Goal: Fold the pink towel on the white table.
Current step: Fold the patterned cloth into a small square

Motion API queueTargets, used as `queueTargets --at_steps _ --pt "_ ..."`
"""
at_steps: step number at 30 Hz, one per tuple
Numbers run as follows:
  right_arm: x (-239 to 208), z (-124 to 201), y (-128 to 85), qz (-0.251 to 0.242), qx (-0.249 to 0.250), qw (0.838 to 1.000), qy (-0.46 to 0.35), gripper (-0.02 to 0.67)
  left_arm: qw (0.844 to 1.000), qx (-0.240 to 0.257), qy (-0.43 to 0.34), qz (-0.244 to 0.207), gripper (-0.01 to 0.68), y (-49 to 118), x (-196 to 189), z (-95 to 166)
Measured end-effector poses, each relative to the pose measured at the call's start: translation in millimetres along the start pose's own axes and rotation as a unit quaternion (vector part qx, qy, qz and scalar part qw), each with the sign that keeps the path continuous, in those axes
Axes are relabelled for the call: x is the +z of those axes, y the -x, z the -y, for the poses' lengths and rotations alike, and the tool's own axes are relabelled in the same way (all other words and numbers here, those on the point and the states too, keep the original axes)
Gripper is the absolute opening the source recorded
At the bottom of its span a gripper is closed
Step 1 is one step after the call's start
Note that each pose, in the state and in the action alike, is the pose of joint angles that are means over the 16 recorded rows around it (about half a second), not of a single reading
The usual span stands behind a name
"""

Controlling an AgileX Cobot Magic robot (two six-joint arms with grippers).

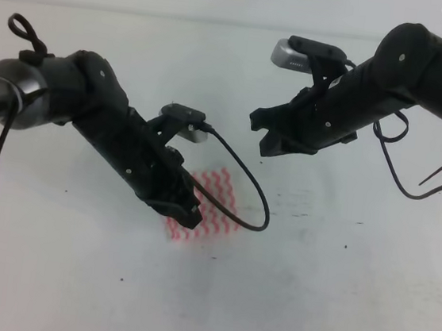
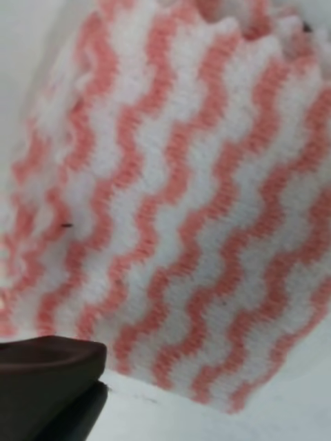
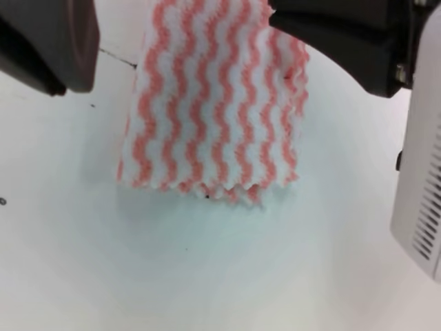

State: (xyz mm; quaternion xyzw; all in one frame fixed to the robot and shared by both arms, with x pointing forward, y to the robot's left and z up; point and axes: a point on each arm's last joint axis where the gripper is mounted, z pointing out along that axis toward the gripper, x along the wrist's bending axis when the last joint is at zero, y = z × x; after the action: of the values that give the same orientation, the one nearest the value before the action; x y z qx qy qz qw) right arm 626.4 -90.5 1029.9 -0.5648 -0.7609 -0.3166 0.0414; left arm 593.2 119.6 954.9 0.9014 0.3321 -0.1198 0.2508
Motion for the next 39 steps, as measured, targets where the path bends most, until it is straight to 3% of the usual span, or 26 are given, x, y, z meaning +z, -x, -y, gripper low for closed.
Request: queueTargets --at_steps 10,21,39 --pt "2 2 -1 -0.002 0.004 1.000 -0.008 -0.002 0.998 0.001 0.037 -0.053 0.000 -9.8 -1 -7" --pt "6 7 -6 -0.007 0.007 1.000 -0.024 -0.002 0.986 -0.003 0.108 -0.130 0.000 -24.4 -4 -19" --pt "34 20 -11 -0.011 0.012 0.998 -0.060 -0.002 0.980 -0.012 0.125 -0.155 0.000 -35.0 4 -21"
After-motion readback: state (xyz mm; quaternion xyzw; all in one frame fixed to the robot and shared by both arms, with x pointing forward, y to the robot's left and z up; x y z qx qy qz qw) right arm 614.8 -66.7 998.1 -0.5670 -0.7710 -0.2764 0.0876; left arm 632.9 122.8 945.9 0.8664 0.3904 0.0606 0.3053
